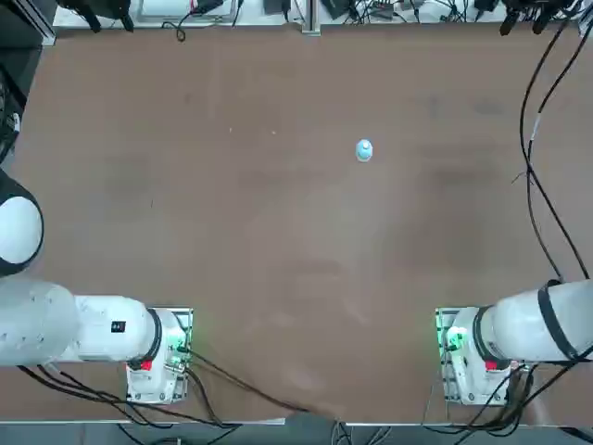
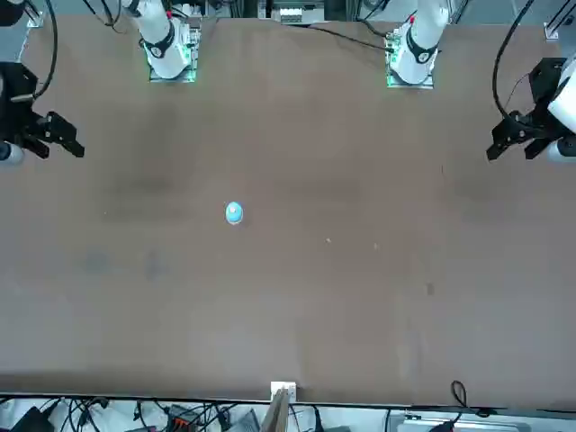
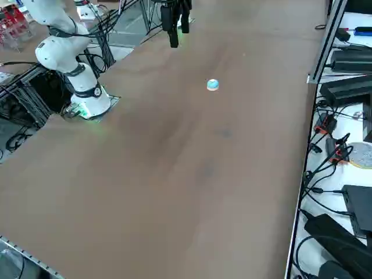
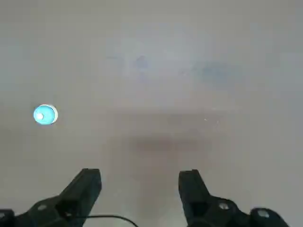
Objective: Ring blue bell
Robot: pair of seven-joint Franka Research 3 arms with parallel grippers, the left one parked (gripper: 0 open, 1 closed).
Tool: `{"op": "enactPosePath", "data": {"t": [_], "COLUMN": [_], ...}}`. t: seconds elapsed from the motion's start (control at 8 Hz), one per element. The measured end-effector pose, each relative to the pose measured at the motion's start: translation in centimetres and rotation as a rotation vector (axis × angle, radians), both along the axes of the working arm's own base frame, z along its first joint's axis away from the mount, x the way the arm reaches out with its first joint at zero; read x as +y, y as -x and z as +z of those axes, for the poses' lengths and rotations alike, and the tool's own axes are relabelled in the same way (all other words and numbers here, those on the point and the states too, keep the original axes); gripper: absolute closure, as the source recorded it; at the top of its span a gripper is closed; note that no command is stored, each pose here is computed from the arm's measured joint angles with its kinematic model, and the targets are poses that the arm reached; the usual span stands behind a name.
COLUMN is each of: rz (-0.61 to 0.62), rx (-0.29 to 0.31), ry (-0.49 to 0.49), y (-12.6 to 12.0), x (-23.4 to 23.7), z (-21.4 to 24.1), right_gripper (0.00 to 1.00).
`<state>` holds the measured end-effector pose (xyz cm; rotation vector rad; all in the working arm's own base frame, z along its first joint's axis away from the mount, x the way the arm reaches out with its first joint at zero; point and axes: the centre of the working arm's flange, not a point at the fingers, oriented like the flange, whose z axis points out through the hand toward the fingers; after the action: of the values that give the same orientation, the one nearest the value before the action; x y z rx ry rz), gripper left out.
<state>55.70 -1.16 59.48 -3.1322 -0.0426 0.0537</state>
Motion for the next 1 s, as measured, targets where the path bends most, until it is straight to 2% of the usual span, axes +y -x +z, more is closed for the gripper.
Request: {"op": "enactPosePath", "data": {"t": [1.0], "rz": [0.002], "rx": [-0.001], "ry": [0.0], "y": [-0.33], "x": [-0.02], "z": [-0.05], "right_gripper": [0.0]}}
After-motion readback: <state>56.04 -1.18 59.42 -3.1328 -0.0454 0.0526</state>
